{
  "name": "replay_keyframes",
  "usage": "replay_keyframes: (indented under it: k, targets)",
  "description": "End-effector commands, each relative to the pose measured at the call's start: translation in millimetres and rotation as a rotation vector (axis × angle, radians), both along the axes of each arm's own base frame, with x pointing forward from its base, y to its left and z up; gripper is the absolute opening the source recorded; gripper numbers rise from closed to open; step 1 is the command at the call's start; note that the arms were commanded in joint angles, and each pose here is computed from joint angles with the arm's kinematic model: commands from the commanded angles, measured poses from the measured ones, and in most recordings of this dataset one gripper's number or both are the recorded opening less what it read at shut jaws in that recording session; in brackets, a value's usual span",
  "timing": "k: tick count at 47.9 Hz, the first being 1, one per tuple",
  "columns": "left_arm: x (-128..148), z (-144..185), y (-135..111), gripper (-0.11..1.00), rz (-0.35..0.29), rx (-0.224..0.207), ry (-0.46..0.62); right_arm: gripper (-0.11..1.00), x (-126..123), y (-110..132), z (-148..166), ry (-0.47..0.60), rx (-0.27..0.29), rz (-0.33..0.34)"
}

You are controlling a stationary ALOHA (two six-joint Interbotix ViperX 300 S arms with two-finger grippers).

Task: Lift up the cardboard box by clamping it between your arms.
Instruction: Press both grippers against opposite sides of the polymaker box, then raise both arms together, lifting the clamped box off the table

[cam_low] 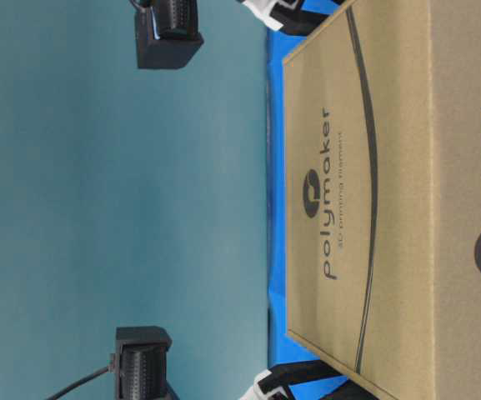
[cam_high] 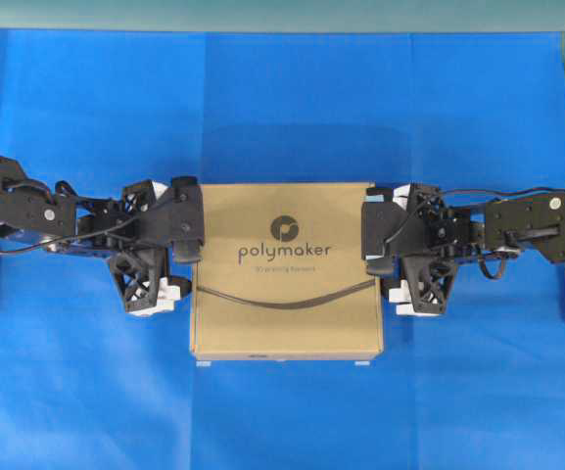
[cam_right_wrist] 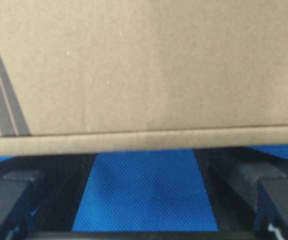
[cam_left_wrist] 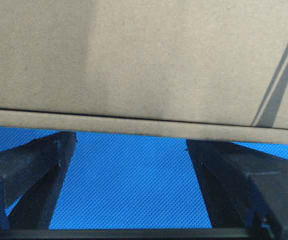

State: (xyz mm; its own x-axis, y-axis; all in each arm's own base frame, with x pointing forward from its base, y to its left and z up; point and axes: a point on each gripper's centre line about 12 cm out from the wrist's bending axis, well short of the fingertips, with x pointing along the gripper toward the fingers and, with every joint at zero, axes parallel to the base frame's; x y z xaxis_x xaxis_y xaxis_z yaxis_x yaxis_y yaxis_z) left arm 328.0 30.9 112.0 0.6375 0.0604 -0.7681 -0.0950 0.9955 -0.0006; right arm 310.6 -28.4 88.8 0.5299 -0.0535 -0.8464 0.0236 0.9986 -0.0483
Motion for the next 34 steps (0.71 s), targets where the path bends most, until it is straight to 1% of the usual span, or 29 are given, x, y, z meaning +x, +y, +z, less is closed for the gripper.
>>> replay_keyframes:
  k: [1,11,19,34]
  targets:
    - [16,16,1,0.87,0.003,0.003,-0.064,0.99,9,1,4,-0.025,0.006,-0.007]
    - [23,27,3,0.87,0.006,0.005,-0.069,0.99,16,0,14,-0.047,0.009,-0.015]
    - [26,42,4,0.87,0.004,0.01,-0.081,0.99,18,0,24,-0.033,0.009,-0.019]
    - [24,82,6,0.87,0.011,0.016,-0.117,0.99,21,-2,61,-0.055,0.007,-0.028]
